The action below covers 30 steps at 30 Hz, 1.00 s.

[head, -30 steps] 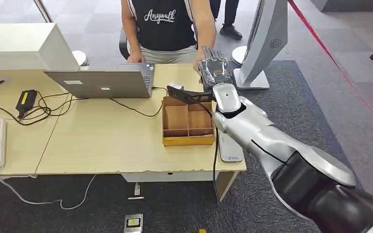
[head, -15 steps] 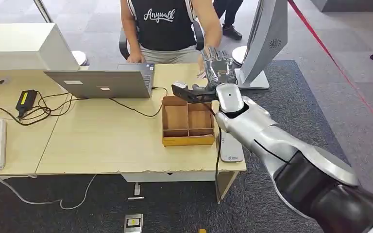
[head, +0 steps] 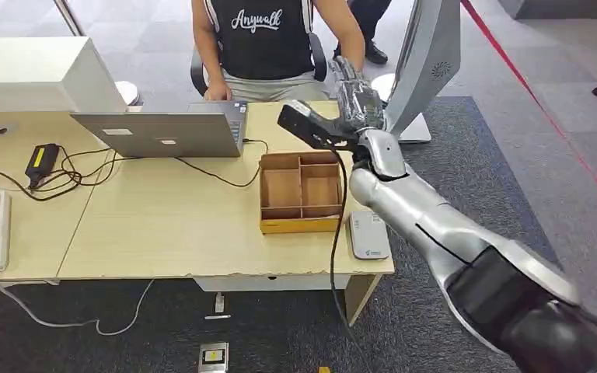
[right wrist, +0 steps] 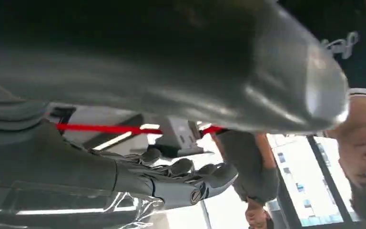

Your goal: Pass the card to the sensor for recognition and then transmit it.

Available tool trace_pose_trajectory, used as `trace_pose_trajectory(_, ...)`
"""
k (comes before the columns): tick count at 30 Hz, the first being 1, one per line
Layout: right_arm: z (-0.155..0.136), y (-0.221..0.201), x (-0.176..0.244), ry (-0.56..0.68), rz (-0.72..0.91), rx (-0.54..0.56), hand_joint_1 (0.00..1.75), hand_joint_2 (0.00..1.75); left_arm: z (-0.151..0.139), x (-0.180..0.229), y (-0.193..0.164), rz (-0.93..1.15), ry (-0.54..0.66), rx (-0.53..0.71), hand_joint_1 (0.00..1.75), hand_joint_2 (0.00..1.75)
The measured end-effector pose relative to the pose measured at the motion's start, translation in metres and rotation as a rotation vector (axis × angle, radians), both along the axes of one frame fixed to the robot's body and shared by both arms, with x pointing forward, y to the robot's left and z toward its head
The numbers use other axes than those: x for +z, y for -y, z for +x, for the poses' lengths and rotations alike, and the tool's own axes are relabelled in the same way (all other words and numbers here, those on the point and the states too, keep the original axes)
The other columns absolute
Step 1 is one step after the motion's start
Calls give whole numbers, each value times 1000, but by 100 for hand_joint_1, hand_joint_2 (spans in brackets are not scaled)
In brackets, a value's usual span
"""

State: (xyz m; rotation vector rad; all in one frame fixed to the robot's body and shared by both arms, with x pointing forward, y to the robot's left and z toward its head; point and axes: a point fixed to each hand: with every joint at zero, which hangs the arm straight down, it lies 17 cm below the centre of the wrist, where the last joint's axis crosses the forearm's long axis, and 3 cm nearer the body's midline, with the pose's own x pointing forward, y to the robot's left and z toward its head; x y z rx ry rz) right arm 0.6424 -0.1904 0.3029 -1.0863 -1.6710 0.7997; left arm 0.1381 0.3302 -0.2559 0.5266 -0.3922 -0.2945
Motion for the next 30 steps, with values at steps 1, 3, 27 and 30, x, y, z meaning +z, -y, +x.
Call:
trace_pose_trajectory(1,-2,-1,-1,-6,45,21,0,0,0,0,0,0,2,1,0,175)
trace_pose_trajectory(3,-9,-6,-4,-18,163,78,0,0,0,0,-1,0,5,8,0,175)
trace_pose_trajectory(27,-184,-47,-47,-45,795,560,0,175,-4,1,-8,6,6,73,0,175)
trace_pose_trajectory(30,-197,-48,-43,-15,748,573,0,175,-5,0,-9,6,1,82,0,175)
